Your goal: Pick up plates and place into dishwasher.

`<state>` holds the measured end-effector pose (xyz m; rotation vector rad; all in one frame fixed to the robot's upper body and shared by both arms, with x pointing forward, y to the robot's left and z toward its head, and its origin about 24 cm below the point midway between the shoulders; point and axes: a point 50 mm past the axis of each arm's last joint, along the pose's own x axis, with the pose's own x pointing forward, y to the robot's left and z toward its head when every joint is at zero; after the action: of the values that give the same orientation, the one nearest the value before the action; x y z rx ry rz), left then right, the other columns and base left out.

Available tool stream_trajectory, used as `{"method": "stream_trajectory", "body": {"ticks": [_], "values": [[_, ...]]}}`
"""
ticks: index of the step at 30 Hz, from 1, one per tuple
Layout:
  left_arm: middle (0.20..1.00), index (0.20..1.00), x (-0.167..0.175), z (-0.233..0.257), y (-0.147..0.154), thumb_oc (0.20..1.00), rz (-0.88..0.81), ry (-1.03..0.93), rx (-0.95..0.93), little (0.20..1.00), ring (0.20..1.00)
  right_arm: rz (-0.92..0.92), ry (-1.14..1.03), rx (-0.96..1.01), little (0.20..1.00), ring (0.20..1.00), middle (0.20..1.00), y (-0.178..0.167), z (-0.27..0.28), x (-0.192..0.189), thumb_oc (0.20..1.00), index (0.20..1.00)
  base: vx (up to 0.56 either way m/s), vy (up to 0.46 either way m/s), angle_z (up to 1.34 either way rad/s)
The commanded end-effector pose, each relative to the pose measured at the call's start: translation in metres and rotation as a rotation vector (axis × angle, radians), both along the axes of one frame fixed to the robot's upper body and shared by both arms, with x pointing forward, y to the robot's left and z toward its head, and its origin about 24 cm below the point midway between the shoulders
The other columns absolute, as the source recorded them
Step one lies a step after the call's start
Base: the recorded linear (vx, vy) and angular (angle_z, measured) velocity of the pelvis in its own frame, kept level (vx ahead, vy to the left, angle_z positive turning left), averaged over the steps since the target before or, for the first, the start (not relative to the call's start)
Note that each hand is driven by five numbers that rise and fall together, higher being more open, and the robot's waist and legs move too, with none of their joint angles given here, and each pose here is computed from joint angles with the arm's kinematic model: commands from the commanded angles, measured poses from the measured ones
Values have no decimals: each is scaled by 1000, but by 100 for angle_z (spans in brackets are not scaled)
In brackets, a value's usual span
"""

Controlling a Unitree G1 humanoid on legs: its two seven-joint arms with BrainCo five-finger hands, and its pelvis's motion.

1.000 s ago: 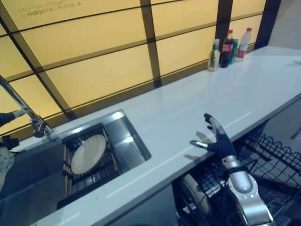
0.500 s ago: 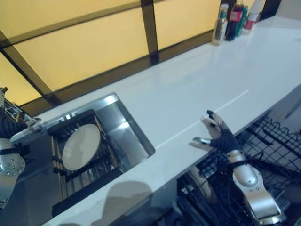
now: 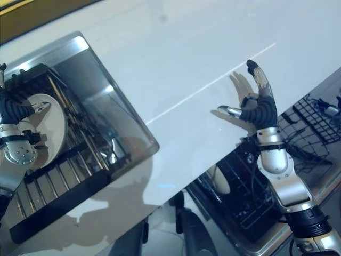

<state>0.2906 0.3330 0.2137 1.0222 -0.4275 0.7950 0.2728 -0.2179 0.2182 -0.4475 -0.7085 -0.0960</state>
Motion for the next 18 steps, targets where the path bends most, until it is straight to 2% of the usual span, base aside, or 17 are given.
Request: {"method": "stream_trajectory", "body": {"ticks": [1,2,7,9,13,18], "values": [[1000,1000,-3,35,-20,1000,-168,-75,2,1000,1000,4,155,8,1000,1000,1000,15,-38,11,1000,1000,8,-45,3],[1000,1000,-3,33,-22,1000,-189,-60,-19,1000,1000,0,155,10,1000,1000,1000,14,-38,11,1000,1000,5,-59,7],[1000,1000,-4,-13,-49,1000,-514,199,-406,1000,1000,-39,140,21,1000,1000,1000,7,-38,4,1000,1000,-17,-59,7],[1000,1000,-12,-32,-60,1000,-585,266,-497,1000,1000,-55,133,23,1000,1000,1000,4,-38,0,1000,1000,-31,-37,0],[1000,1000,-21,-58,-68,1000,-583,327,-580,1000,1000,-73,133,25,1000,1000,1000,-2,-39,-3,1000,1000,-19,-34,3],[1000,1000,-25,-71,-61,1000,-557,345,-703,1000,1000,-92,138,3,1000,1000,1000,-10,-37,-4,1000,1000,0,0,0]]}}
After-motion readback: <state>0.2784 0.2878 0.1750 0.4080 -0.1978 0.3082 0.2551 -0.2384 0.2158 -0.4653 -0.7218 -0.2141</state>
